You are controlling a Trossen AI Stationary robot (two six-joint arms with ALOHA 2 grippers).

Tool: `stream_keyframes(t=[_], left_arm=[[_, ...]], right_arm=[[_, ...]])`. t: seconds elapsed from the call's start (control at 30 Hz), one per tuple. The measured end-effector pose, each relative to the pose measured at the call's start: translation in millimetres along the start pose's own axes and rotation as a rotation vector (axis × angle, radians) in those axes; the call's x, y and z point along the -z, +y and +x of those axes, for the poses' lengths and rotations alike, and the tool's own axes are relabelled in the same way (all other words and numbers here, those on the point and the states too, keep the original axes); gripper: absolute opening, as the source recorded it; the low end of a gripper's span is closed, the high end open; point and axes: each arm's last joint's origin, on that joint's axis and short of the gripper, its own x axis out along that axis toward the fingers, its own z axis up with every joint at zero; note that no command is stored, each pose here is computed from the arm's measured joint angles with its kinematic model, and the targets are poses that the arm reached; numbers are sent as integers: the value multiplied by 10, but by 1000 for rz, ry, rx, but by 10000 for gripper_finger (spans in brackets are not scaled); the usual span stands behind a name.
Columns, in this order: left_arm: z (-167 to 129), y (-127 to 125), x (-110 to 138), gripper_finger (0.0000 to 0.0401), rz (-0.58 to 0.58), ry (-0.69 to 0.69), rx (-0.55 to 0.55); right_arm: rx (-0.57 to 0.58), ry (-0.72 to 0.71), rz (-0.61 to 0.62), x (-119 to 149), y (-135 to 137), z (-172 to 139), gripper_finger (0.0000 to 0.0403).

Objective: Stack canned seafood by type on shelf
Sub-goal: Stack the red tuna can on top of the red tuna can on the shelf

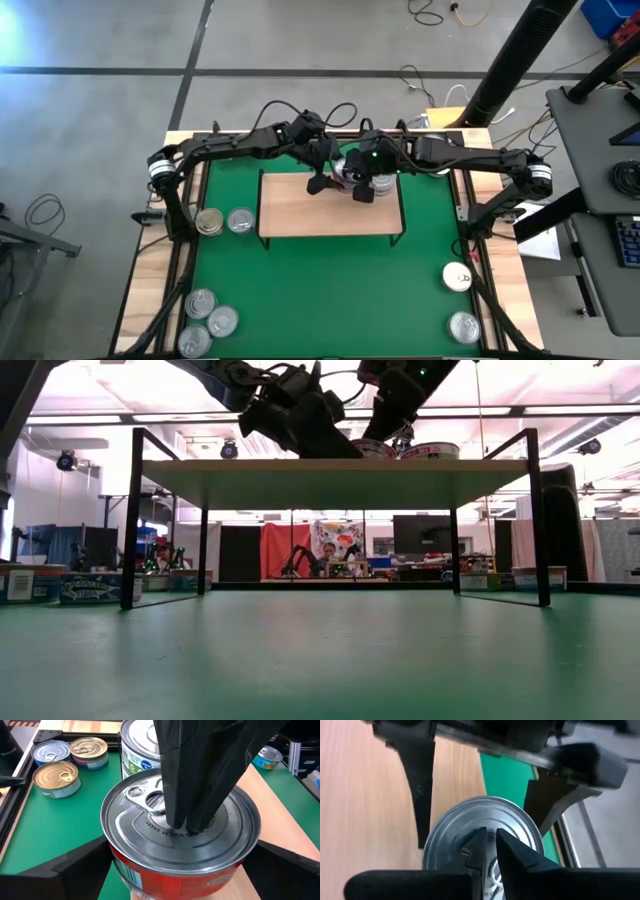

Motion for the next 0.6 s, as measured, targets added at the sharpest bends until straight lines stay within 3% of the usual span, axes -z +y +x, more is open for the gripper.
stream_keyframes(t=[0.37,0.6], left_arm=[[-17,-21,74,398,-25,76,-10],[-412,-251,-36,398,34,151,-30]], right_arm=[[-12,50,17,87,26,38,34],[-11,49,18,89,27,42,34]])
